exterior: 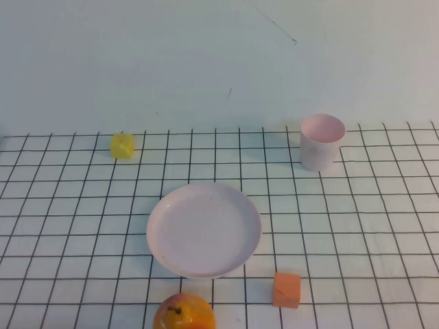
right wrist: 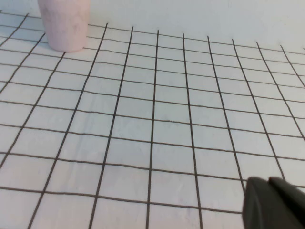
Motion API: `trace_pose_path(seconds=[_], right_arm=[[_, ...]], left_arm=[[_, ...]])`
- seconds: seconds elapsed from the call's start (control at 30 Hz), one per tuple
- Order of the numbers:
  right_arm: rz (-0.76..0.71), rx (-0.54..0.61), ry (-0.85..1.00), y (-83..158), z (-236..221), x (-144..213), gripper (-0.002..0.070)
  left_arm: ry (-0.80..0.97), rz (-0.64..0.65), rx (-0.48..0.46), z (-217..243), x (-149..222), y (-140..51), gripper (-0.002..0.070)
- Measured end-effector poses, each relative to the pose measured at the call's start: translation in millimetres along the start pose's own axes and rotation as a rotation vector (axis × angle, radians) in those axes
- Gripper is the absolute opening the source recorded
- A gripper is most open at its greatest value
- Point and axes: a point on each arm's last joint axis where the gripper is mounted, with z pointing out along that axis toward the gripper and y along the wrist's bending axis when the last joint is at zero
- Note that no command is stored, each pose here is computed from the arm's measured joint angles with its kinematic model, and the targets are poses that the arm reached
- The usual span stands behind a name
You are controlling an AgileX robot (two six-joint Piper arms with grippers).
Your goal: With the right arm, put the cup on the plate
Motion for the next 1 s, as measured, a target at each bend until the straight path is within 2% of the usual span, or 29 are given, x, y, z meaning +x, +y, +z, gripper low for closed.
trace_pose_path(seconds=[1.0], right_arm=[[0.052, -0.024, -0.002, 2.1, 0.0, -0.2, -0.0002]], left_arm=[[0.000, 0.000, 0.000, 0.0, 0.0, 0.0, -0.0003]])
